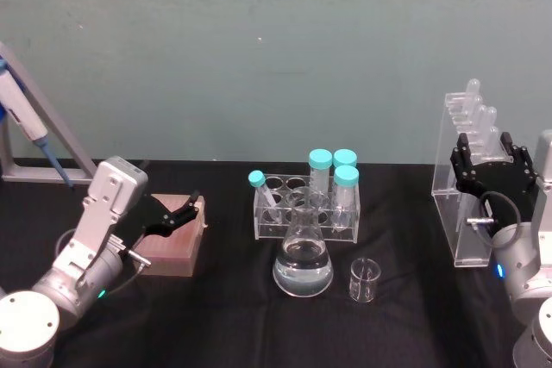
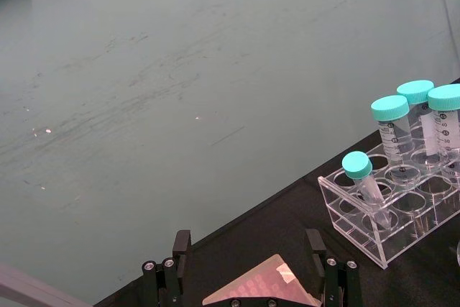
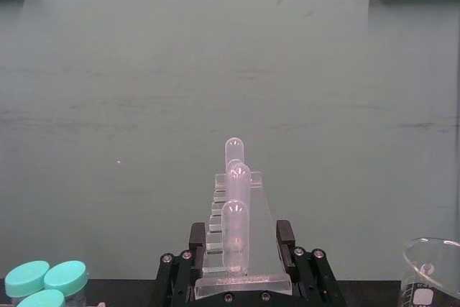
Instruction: Place the experimental apparatus aside using one hand.
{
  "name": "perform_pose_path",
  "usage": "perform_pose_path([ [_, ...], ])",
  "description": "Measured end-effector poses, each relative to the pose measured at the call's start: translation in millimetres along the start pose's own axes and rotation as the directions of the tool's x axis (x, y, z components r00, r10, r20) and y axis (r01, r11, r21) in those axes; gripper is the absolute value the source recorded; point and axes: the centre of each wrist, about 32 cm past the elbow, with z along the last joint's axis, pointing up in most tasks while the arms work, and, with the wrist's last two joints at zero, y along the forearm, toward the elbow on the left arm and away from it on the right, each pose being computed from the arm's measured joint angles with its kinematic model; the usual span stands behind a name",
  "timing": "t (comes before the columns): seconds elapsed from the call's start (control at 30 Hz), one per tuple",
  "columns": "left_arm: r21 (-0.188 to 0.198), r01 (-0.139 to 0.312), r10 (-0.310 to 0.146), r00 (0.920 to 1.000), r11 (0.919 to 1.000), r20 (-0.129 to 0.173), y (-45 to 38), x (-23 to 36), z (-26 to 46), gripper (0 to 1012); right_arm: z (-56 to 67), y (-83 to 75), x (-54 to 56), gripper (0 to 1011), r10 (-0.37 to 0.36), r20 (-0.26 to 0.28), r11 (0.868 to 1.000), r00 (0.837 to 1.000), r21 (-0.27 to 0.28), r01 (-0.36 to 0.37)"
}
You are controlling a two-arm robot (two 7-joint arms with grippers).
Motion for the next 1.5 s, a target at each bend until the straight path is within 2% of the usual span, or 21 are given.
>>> perform_pose_path([
  [0.93, 0.000, 0.000, 0.000, 1.0000, 1.0000, 0.000, 0.0, 0.0, 0.0, 1000, 0.2, 2.5, 28.2, 599, -0.020, -0.012, 1.000, 1.000, 0.019, 0.020],
  [1.5, 0.000, 0.000, 0.000, 1.0000, 1.0000, 0.000, 0.0, 0.0, 0.0, 1000, -1.0, 0.6, 52.1, 599, -0.024, -0.008, 0.999, 1.000, 0.031, 0.024],
])
